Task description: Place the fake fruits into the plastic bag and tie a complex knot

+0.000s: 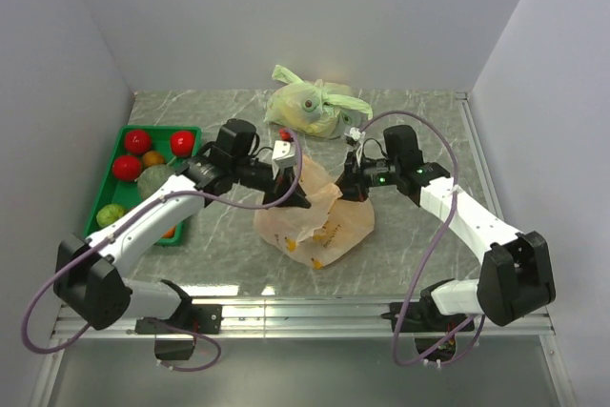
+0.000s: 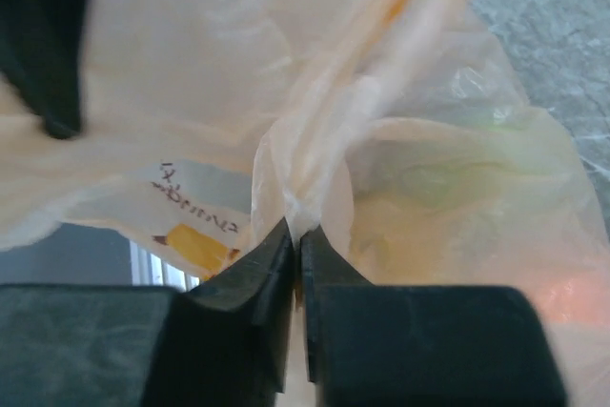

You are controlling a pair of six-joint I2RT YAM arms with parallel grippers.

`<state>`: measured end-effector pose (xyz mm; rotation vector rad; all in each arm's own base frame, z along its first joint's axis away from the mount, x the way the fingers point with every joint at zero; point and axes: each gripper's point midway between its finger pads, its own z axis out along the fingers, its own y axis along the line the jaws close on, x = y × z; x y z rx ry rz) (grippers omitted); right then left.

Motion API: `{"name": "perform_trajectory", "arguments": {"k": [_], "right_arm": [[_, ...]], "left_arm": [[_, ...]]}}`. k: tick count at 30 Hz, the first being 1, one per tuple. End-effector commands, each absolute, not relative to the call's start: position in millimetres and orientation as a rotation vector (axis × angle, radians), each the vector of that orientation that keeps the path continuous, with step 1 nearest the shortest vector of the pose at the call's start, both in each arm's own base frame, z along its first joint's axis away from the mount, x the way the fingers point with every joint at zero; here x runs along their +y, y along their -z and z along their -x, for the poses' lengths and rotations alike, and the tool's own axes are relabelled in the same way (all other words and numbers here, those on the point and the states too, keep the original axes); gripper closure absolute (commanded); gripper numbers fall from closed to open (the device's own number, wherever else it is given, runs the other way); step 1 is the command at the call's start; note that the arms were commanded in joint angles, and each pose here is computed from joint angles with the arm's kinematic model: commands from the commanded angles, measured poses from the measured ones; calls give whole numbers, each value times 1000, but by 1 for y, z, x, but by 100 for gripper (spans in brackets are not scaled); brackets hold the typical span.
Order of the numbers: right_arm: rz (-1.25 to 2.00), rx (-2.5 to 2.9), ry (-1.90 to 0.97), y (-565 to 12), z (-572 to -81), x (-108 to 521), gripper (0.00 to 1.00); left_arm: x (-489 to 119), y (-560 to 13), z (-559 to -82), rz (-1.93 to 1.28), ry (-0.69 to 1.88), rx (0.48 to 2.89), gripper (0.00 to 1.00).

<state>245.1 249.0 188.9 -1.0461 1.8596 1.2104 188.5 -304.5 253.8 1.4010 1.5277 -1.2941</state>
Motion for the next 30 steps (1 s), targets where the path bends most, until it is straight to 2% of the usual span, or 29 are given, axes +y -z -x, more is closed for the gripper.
{"name": "perform_trajectory", "arguments": {"k": [1, 3, 5, 6, 7, 13, 14, 17, 26, 30], "right_arm": [[1147, 1740, -1220, -215, -237, 254, 81], [1173, 1755, -1207, -208, -232, 249, 74], [1223, 1738, -1188, -204, -228, 247, 62], [1253, 1708, -1168, -204, -227, 246, 51], [1267, 1699, -1166, -202, -224, 245, 45], [1307, 1595, -1145, -209, -215, 243, 19], [1306, 1578, -1141, -211, -215, 243, 18], [1286, 1564, -1161, -217, -217, 246, 5], [1236, 1571, -1206, -222, -228, 255, 4], [1191, 1610, -1181, -213, -240, 256, 10]], "left_arm": [[-320, -267, -205, -1416, 1297, 1414, 100], [-325, -270, -211, -1416, 1295, 1384, 100], [-329, -269, -215, -1401, 1307, 1396, 100], [-331, -269, -218, -1400, 1305, 1390, 100], [-331, -269, -220, -1401, 1297, 1389, 100], [-330, -257, -228, -1396, 1230, 1406, 100], [-330, -256, -231, -1387, 1212, 1415, 100], [-330, -255, -235, -1373, 1187, 1417, 100], [-335, -251, -231, -1380, 1208, 1413, 100], [-335, -246, -217, -1461, 1211, 1360, 99]]}}
